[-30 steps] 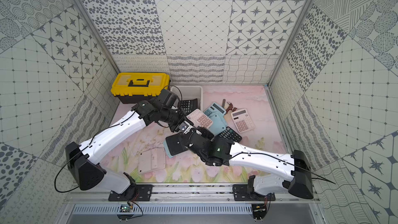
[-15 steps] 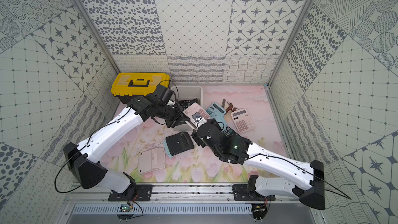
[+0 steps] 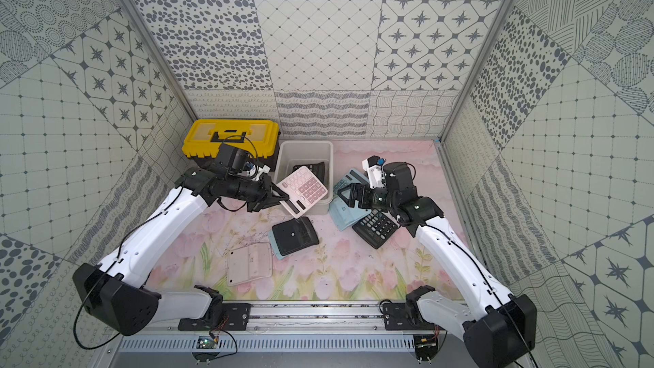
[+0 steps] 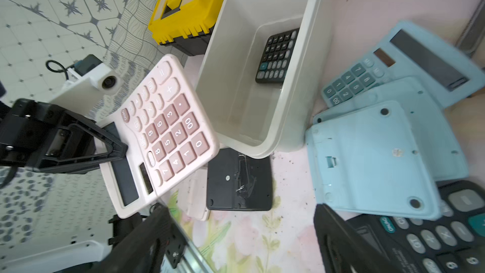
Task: Put the calculator in the storage box
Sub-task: Pick up the calculator at the center of the board.
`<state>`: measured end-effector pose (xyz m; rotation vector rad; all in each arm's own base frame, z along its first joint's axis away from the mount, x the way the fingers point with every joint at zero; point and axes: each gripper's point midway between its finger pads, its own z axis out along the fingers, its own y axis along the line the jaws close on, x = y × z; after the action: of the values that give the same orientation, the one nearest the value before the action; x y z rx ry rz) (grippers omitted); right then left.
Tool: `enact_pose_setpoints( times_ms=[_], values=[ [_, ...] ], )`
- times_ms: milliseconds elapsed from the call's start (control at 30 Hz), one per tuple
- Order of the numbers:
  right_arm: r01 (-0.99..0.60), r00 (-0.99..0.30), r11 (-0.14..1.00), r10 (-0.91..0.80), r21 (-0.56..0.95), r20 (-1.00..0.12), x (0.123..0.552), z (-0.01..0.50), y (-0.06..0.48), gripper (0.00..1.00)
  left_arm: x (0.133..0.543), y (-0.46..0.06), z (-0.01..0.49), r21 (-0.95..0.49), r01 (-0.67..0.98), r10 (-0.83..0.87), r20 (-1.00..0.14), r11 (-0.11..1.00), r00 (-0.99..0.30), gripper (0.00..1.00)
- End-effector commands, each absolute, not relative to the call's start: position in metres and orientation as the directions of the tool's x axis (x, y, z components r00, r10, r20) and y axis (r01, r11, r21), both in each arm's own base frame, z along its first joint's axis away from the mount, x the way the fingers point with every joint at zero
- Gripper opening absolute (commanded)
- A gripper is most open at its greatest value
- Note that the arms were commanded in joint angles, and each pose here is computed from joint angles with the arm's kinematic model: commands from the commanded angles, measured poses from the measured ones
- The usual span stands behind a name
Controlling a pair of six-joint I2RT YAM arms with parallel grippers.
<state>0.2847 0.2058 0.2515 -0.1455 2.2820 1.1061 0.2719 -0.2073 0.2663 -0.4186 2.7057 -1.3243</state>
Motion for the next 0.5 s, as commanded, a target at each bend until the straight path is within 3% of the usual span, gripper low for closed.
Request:
enact_pose_setpoints(
  times_ms=[0,467],
  values=[
    [-0.390,-0.866,0.393,0.151,0.833,-0.476,0.277,0.284,0.224,0.88,0.251,-0.218,0.300,-0.899,-0.006,-0.090,-0.038,0.438,-0.995,0.00],
    [-0.327,-0.939,0.159,0.060,0.932,-0.339,0.307,0.285,0.245,0.76,0.242,-0.224,0.305,-0.933,-0.050,-0.020,0.046,0.357,-0.999,0.00]
  ],
)
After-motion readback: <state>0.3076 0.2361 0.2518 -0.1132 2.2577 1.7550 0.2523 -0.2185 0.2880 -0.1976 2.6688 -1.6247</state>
